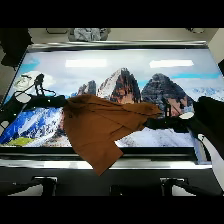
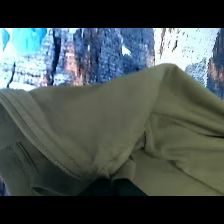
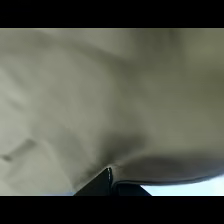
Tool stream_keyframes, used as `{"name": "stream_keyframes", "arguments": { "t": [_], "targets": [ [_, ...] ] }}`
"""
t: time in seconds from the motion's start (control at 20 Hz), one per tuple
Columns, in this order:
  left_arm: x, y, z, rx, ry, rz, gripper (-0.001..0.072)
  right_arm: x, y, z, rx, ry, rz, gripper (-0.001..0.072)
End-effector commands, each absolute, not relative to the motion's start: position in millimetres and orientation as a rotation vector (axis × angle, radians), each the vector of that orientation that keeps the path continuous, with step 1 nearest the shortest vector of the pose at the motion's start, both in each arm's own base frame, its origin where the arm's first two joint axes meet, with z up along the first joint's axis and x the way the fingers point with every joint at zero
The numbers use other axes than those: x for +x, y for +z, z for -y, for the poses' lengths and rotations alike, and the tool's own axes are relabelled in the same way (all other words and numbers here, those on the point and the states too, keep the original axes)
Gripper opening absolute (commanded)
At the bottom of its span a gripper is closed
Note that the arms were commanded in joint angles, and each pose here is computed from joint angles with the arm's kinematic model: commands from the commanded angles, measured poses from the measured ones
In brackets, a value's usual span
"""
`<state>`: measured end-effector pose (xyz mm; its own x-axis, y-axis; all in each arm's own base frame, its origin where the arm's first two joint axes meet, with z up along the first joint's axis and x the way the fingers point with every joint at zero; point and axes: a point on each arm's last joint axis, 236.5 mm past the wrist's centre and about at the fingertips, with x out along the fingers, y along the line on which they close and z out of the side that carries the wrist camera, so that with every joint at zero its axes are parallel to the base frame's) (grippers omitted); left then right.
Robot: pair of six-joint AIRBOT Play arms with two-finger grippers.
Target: Fold the shirts.
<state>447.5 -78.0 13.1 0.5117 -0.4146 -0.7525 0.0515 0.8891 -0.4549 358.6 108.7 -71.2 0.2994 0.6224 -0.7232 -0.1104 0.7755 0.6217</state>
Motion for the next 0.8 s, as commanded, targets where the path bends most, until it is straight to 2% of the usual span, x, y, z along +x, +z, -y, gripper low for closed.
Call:
{"name": "stream_keyframes", "arguments": {
  "t": [0.0,0.1,0.2,0.3,0.4,0.55,0.75],
  "targets": [
    [462.7,83.3,66.7,-0.305,-0.346,-0.865,0.0027,378.9,2.9,-101.8,0.211,0.680,-1.030,0.0041],
    [472.0,185.4,56.5,-0.227,-0.358,-0.651,0.0027,399.5,94.4,-66.3,-0.086,0.617,-0.850,0.0041],
    [458.2,305.5,50.2,-0.181,-0.348,-0.404,0.0027,404.4,226.5,-25.9,-0.356,0.428,-0.573,0.0041],
    [409.4,430.2,49.4,-0.180,-0.334,-0.146,0.0027,367.7,368.2,8.3,-0.565,0.163,-0.276,0.0041],
    [343.3,517.0,57.3,-0.178,-0.343,0.053,0.0027,302.9,467.6,19.0,-0.618,-0.017,-0.041,0.0041],
    [260.5,578.7,71.5,-0.142,-0.364,0.232,0.0026,233.9,518.3,10.3,-0.622,-0.083,0.112,0.0041],
    [211.7,598.0,67.8,-0.129,-0.317,0.314,0.0025,201.5,513.6,13.1,-0.549,-0.111,0.089,0.0041]
  ]
}}
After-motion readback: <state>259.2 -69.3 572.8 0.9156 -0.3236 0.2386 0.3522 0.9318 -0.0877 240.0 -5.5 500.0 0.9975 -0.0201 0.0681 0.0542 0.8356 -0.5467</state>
